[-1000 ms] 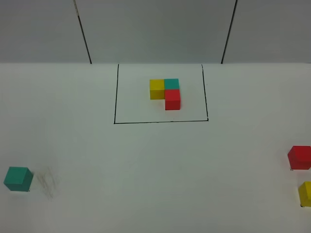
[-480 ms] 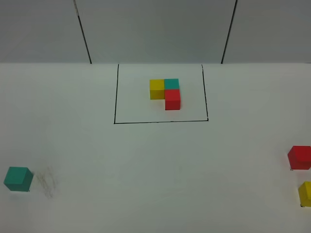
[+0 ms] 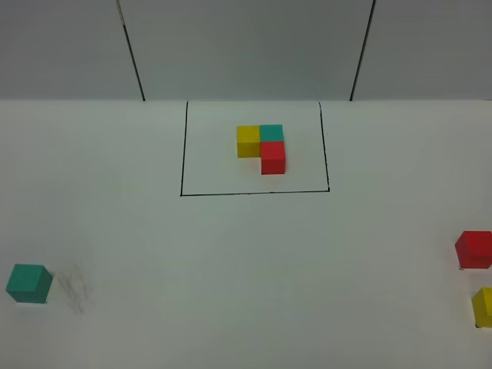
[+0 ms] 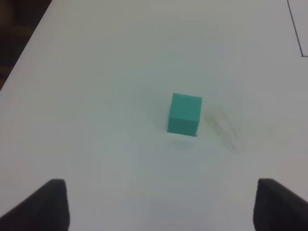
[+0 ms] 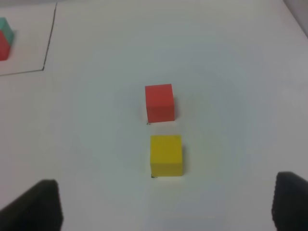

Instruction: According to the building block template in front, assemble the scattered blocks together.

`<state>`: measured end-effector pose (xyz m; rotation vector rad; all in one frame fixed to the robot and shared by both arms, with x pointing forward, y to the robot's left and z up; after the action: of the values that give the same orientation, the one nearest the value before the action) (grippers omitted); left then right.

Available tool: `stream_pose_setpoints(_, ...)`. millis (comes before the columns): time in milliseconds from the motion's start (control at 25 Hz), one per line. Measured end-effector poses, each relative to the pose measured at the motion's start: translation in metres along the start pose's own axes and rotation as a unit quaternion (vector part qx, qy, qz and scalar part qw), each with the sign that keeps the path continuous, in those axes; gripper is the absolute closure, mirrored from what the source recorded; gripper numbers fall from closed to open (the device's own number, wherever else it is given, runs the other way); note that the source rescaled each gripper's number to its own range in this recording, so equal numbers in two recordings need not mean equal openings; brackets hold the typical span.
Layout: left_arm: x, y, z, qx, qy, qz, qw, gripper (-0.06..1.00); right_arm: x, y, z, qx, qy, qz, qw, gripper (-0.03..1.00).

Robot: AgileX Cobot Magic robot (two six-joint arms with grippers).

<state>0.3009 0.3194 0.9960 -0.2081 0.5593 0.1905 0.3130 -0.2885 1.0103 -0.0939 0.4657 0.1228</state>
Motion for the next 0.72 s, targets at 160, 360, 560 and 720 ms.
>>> stream_pose_setpoints(160, 0.0, 0.0, 0.0, 0.0, 0.0, 0.0, 1.0, 0.22, 0.0, 0.0, 0.0, 0.0, 0.0, 0.0, 1.0, 0.1)
stream_pose_setpoints(360, 0.0, 0.0, 0.0, 0.0, 0.0, 0.0, 1.0, 0.22, 0.0, 0.0, 0.0, 0.0, 0.0, 0.0, 1.0, 0.1)
stream_pose_setpoints(560, 0.0, 0.0, 0.0, 0.0, 0.0, 0.0, 1.0, 0.22, 0.0, 0.0, 0.0, 0.0, 0.0, 0.0, 1.0, 0.1)
stream_pose_setpoints(720, 0.0009, -0.0001, 0.0, -0.001, 0.004, 0.001, 1.0, 0.22, 0.0, 0.0, 0.0, 0.0, 0.0, 0.0, 1.0, 0.1)
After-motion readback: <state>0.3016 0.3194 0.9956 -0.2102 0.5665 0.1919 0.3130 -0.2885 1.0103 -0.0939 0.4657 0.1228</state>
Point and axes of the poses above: a point on each arm's last joint axis where the gripper is mounted, x pointing out along that axis toward the gripper, y along the wrist's bending axis when the last joint is at zero, z = x × y, the point moved 9 cm from there along x, pointing out along that axis toward the gripper, and after that the axes turned 10 degrees about -x, right-handed, at the moved point
